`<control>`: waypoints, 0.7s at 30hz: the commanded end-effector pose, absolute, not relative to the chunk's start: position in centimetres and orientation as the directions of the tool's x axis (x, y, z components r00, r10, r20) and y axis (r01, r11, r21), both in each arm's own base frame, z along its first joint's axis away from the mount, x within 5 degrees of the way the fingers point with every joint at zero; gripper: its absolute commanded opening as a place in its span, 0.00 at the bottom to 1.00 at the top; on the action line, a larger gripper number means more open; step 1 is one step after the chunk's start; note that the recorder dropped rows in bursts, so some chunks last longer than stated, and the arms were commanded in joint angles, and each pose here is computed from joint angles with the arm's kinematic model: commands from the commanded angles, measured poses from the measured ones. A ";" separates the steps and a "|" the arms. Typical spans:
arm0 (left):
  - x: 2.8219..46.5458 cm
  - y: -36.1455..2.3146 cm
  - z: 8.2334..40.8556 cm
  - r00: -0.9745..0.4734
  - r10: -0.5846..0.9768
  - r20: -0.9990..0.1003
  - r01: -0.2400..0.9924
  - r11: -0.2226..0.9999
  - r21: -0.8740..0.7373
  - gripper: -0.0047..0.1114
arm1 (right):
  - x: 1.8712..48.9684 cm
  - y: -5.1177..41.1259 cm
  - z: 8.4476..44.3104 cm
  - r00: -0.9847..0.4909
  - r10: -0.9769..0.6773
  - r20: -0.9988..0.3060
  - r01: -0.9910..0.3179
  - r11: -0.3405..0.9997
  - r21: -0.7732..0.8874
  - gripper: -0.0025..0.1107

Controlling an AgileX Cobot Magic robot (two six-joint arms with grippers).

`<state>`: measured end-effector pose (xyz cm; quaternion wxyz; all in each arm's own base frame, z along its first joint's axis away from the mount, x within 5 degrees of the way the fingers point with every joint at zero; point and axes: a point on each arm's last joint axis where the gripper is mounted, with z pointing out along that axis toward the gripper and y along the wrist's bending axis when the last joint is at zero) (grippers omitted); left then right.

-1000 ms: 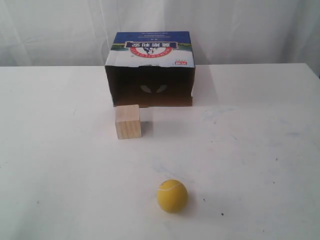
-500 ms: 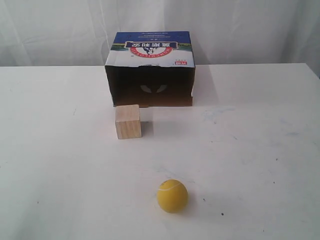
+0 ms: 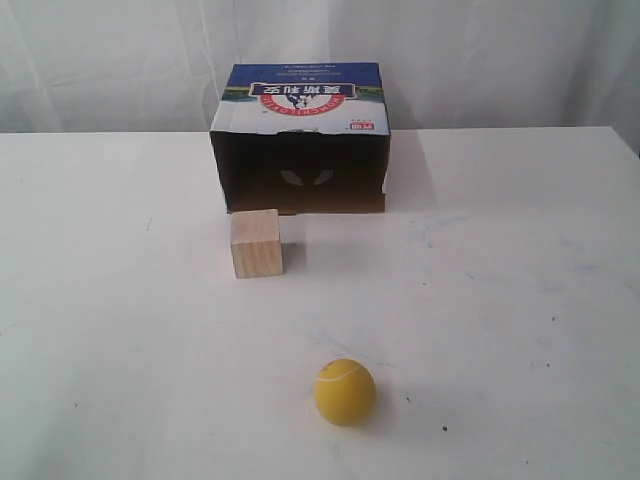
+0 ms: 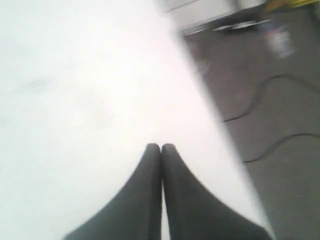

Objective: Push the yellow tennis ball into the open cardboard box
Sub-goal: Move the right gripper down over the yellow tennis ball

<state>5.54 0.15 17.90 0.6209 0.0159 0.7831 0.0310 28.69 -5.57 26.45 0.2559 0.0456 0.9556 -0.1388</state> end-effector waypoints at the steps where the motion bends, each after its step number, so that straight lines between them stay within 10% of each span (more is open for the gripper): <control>1: 5.5 0.1 17.9 -0.220 0.070 -0.973 -0.008 0.997 0.074 0.04 | 27.5 3.0 28.6 -0.812 -0.192 -0.552 -0.278 0.958 0.075 0.02; 14: 5.5 0.1 17.9 -0.220 0.070 -0.973 -0.008 0.997 0.074 0.04 | 22.1 13.3 30.9 -0.603 -0.526 -0.599 -0.606 0.791 -0.084 0.02; 21: 5.5 0.1 17.9 -0.220 0.070 -0.973 -0.008 0.997 0.074 0.04 | 23.5 13.8 32.3 -0.473 -0.467 -0.747 -0.571 0.808 -0.144 0.02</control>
